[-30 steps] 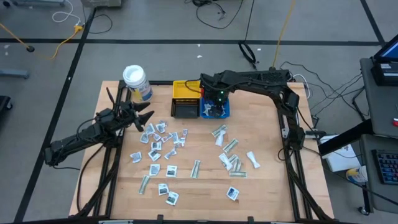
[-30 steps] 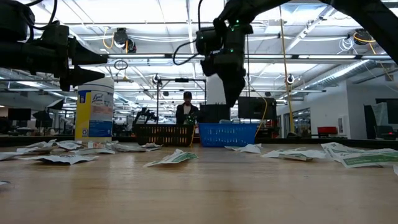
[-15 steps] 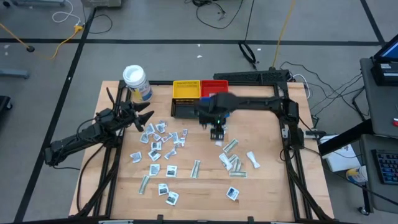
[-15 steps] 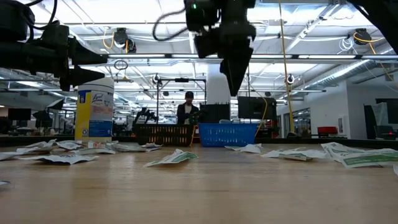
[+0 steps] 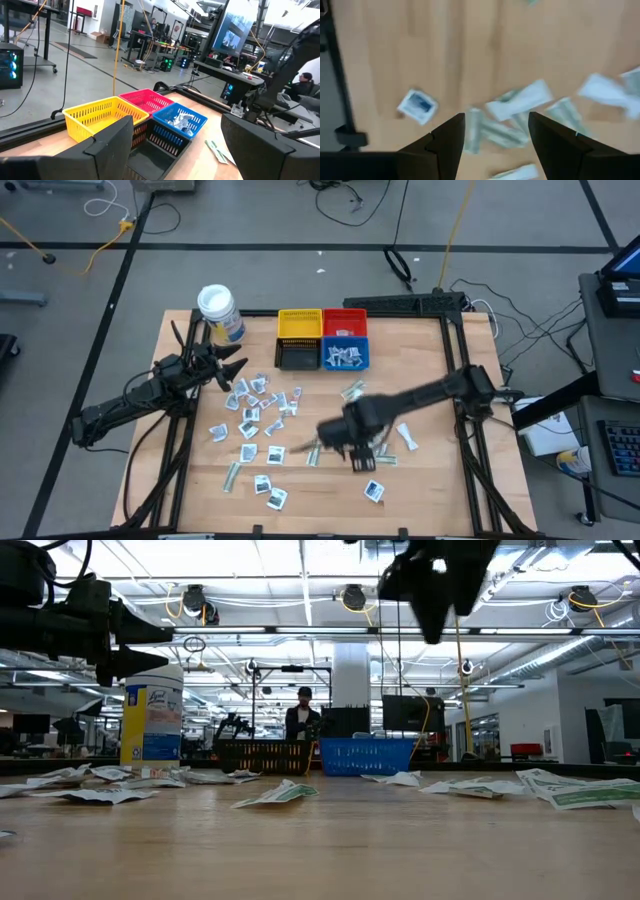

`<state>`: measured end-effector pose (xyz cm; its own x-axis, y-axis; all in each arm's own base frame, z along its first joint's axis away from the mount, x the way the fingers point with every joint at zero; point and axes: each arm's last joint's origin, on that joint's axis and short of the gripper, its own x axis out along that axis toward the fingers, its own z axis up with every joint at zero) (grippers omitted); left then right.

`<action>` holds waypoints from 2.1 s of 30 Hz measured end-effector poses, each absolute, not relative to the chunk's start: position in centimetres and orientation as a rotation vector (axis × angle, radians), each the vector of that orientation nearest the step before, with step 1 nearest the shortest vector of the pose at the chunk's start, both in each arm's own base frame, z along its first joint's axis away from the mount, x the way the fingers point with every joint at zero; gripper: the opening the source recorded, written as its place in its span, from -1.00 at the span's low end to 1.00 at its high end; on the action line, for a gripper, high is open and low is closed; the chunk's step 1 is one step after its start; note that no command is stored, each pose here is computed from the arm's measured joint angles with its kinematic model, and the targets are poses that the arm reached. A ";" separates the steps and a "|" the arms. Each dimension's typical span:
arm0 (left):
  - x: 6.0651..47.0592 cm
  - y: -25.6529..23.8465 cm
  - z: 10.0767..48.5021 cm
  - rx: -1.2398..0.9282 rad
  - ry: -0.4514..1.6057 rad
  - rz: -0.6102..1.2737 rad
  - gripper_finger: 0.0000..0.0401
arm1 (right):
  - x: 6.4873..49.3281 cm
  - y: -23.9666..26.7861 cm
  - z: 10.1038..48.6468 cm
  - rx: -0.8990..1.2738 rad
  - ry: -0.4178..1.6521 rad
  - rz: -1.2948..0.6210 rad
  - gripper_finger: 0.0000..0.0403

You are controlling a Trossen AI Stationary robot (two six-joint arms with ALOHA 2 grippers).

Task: Pick & Place First Aid Supplies
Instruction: Put the blue alcohol pad into the blue basket

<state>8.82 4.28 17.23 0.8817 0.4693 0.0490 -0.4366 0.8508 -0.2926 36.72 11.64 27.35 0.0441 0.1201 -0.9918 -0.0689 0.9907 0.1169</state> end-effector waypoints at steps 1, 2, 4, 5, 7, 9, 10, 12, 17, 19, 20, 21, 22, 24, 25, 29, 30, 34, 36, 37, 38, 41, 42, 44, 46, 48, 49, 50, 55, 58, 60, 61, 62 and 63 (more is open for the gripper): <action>8.8 4.3 17.2 -0.279 -0.121 0.478 0.52 | 36.5 12.6 27.3 0.041 1.522 0.145 0.05; 8.8 4.3 17.2 -0.279 -0.121 0.478 0.52 | 36.1 13.5 27.3 0.043 1.524 0.146 0.05; 8.8 4.3 17.2 -0.279 -0.121 0.478 0.52 | 35.4 15.2 27.4 0.047 1.526 0.147 0.05; 8.8 4.3 17.2 -0.279 -0.120 0.478 0.52 | 35.1 15.9 27.4 0.052 1.529 0.144 0.05; 8.8 4.3 17.2 -0.279 -0.121 0.478 0.52 | 34.4 17.4 27.4 0.062 1.533 0.139 0.05; 8.8 4.3 17.2 -0.280 -0.121 0.478 0.52 | 33.9 18.6 27.4 0.071 1.529 0.137 0.05; 8.8 4.3 17.2 -0.279 -0.121 0.478 0.52 | 33.6 19.2 27.4 0.075 1.528 0.136 0.05; 8.8 4.3 17.2 -0.279 -0.121 0.478 0.52 | 33.0 20.3 27.4 0.083 1.529 0.130 0.05; 8.8 4.3 17.2 -0.280 -0.121 0.478 0.52 | 31.8 22.2 27.4 0.078 1.515 0.102 0.05; 8.8 4.3 17.2 -0.280 -0.120 0.478 0.52 | 31.6 22.5 27.4 0.067 1.507 0.095 0.05; 8.8 4.3 17.2 -0.279 -0.120 0.478 0.52 | 31.6 22.6 27.4 0.069 1.507 0.093 0.05; 8.8 4.3 17.2 -0.279 -0.121 0.478 0.52 | 31.6 22.6 27.4 0.072 1.505 0.090 0.05; 8.8 4.3 17.2 -0.279 -0.121 0.478 0.52 | 31.6 22.6 27.1 0.075 1.505 0.088 0.05; 8.8 4.3 17.2 -0.279 -0.121 0.478 0.52 | 31.6 22.7 26.1 0.083 1.508 0.083 0.05; 8.8 4.3 17.2 -0.279 -0.121 0.478 0.52 | 31.5 22.8 25.6 0.083 1.513 0.081 0.05; 8.8 4.3 17.2 -0.279 -0.121 0.478 0.52 | 31.1 23.1 23.8 0.074 1.527 0.075 0.05; 8.8 4.3 17.2 -0.279 -0.121 0.478 0.52 | 31.0 23.2 23.4 0.067 1.529 0.076 0.05; 8.8 4.3 17.2 -0.280 -0.121 0.478 0.52 | 30.5 23.6 21.6 0.008 1.503 0.095 0.05; 8.8 4.3 17.2 -0.279 -0.121 0.478 0.52 | 30.2 23.9 20.9 -0.021 1.487 0.106 0.05; 8.8 4.3 17.2 -0.279 -0.121 0.478 0.52 | 30.1 23.9 20.4 -0.030 1.481 0.112 0.05; 8.8 4.3 17.2 -0.279 -0.121 0.478 0.52 | 30.0 24.0 20.1 -0.041 1.471 0.117 0.05; 8.8 4.3 17.2 -0.279 -0.121 0.478 0.52 | 29.9 24.2 19.0 -0.054 1.447 0.135 0.05; 8.8 4.3 17.2 -0.279 -0.120 0.478 0.52 | 29.8 24.2 18.6 -0.051 1.442 0.139 0.05; 8.8 4.3 17.2 -0.279 -0.121 0.478 0.52 | 29.7 24.1 18.0 -0.046 1.436 0.142 0.05; 8.8 4.3 17.2 -0.280 -0.121 0.478 0.52 | 29.7 24.1 17.5 -0.044 1.426 0.145 0.05; 8.8 4.3 17.2 -0.280 -0.120 0.478 0.52 | 29.6 24.0 16.8 -0.047 1.415 0.147 0.05; 8.8 4.3 17.2 -0.279 -0.121 0.478 0.52 | 29.6 23.9 16.5 -0.052 1.408 0.142 0.05; 8.8 4.3 17.2 -0.279 -0.121 0.478 0.52 | 29.5 23.8 16.2 -0.055 1.403 0.137 0.05; 8.8 4.3 17.2 -0.280 -0.120 0.478 0.52 | 29.1 23.5 15.0 -0.062 1.403 0.142 0.05; 8.8 4.3 17.2 -0.279 -0.121 0.478 0.52 | 29.1 23.5 14.7 -0.086 1.382 0.171 0.04; 8.8 4.3 17.2 -0.279 -0.121 0.478 0.52 | 29.1 23.4 14.6 -0.102 1.373 0.187 -0.01; 8.8 4.3 17.2 -0.279 -0.120 0.478 0.52 | 29.1 23.4 14.6 -0.110 1.366 0.182 -0.05; 8.8 4.3 17.2 -0.279 -0.120 0.478 0.52 | 29.1 23.4 14.5 -0.114 1.360 0.180 -0.10; 8.8 4.3 17.2 -0.280 -0.120 0.478 0.52 | 29.2 23.5 14.6 -0.115 1.354 0.184 -0.16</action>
